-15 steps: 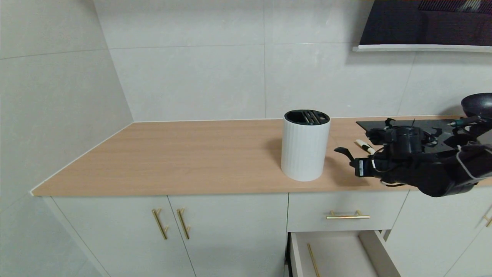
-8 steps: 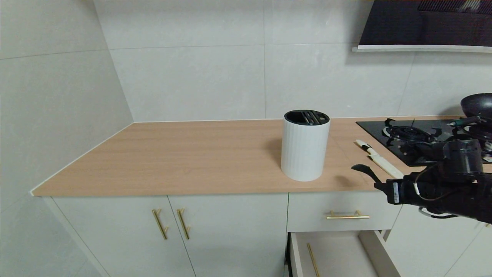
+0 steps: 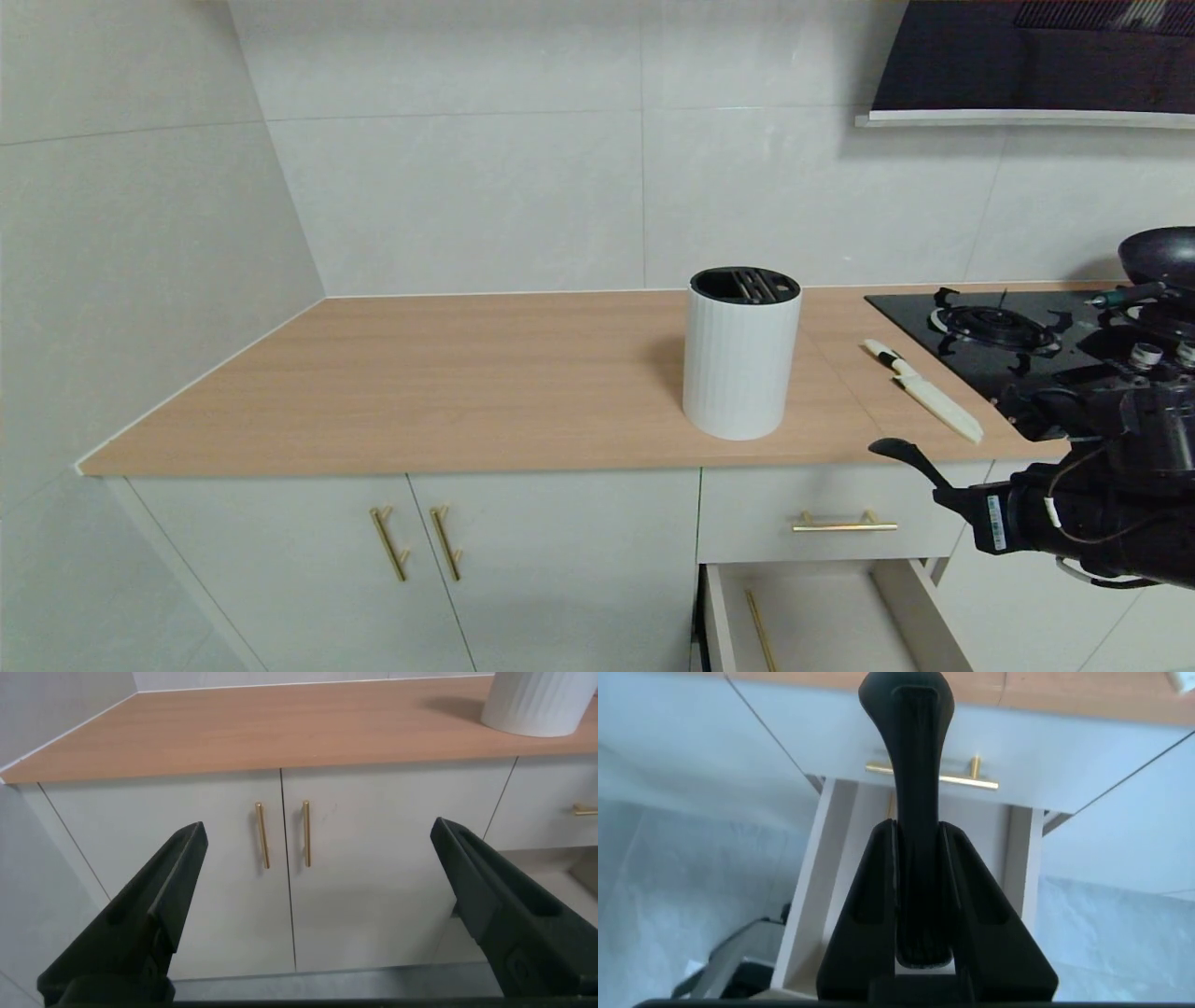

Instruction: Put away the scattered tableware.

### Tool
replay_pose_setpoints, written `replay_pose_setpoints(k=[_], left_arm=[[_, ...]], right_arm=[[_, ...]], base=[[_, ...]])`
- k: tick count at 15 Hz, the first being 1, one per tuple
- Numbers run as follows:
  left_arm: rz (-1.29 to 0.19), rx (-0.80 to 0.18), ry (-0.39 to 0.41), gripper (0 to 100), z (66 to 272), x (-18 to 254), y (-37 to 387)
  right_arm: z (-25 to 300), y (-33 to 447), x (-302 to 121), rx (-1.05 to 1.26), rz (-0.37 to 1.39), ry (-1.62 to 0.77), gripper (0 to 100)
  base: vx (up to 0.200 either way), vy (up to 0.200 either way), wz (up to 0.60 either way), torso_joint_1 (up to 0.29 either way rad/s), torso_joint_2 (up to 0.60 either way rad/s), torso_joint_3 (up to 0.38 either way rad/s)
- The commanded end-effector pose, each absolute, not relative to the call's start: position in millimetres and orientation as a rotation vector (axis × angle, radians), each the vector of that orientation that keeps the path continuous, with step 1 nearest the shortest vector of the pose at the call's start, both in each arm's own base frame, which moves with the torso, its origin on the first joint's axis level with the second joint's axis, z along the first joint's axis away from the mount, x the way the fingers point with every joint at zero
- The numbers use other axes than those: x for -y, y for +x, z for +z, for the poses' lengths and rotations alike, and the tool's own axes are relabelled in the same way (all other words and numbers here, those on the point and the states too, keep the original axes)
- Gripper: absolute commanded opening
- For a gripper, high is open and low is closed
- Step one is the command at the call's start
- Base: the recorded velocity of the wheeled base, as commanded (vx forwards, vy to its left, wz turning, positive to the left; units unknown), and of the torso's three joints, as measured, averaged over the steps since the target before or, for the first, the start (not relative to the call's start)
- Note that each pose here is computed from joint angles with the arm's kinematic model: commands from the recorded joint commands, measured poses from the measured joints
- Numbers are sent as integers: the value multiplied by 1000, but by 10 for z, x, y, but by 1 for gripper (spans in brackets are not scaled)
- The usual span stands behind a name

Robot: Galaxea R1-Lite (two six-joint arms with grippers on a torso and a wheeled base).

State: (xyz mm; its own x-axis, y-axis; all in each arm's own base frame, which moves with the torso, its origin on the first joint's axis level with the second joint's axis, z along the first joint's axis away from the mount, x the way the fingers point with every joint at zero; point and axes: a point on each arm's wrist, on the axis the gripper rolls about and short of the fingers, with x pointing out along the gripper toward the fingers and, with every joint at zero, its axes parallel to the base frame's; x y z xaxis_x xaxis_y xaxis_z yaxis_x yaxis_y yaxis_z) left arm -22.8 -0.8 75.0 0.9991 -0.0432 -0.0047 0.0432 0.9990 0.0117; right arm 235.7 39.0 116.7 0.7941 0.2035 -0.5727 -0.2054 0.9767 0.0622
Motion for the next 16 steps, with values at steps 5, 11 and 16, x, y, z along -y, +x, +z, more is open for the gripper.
replay_pose_setpoints(k=[5, 11, 16], left_arm=[[-43, -4, 12, 100, 750, 8, -228], [-43, -4, 12, 100, 750, 8, -228], [-43, -4, 12, 100, 750, 8, -228]], right_arm=[[1068, 2321, -424, -658, 237, -17, 0], [925, 2375, -433, -714, 241, -47, 0], [832, 2414, -439, -751, 237, -50, 0]], base=[[0, 0, 0, -21, 44, 25], [0, 0, 0, -198, 460, 259], [0, 0, 0, -204, 495, 286]])
